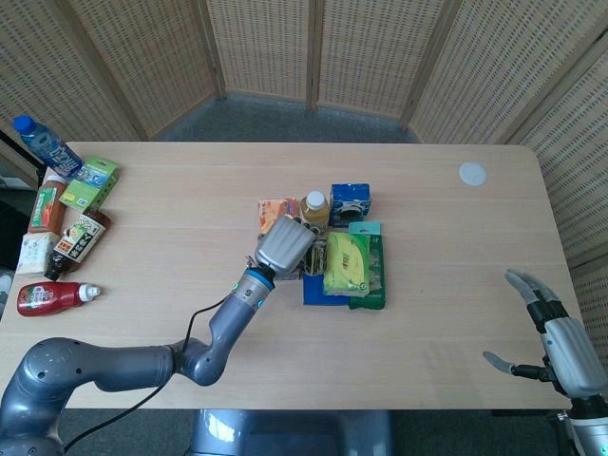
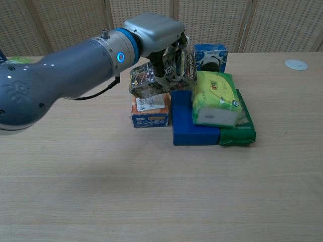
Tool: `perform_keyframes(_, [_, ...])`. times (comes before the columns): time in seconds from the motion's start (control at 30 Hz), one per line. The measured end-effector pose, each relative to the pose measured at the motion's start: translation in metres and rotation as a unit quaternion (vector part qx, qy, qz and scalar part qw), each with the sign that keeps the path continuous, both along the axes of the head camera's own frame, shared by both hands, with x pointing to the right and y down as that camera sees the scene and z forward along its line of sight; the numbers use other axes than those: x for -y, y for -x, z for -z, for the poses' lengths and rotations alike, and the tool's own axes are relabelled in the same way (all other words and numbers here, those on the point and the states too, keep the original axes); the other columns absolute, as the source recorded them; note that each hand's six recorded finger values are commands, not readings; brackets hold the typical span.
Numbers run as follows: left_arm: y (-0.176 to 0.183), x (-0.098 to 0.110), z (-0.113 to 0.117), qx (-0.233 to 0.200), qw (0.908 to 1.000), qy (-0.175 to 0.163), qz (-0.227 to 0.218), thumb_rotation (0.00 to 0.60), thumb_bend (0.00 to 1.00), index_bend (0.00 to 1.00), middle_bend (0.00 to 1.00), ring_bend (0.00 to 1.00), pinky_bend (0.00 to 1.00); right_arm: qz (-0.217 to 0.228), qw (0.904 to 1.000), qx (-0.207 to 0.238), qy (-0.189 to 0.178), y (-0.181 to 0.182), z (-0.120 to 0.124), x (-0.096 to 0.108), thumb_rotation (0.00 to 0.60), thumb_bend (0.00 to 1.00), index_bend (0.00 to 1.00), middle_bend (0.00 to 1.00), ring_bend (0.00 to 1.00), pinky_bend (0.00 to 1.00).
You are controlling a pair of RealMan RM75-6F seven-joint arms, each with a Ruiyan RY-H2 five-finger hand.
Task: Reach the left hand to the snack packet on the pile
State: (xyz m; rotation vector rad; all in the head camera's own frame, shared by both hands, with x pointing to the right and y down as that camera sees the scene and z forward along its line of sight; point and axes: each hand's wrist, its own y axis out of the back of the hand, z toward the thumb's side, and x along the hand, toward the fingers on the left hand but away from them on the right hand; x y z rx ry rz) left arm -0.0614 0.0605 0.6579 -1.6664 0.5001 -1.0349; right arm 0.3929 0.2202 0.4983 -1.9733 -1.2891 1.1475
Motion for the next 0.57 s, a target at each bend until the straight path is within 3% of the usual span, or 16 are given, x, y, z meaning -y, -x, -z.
perform_keyframes(0.17, [0.01, 0.012, 0.031, -0.014, 0.9996, -0.026, 0.003, 0.6, 0.0, 0.57, 0.75, 0.52, 0.68, 0.002, 1.0, 0.001, -0.001, 0.002, 0.001, -0.001, 0.586, 0.0, 0.0, 0.0, 0.0, 0.0])
perform_keyframes(0.57, [0.061, 0.062, 0.141, -0.017, 0.991, -0.13, 0.027, 0.6, 0.0, 0.56, 0.74, 0.52, 0.68, 0.008, 0.9999, -0.004, -0.009, -0.003, 0.007, -0.013, 0.588, 0.0, 0.0, 0.0, 0.0, 0.0])
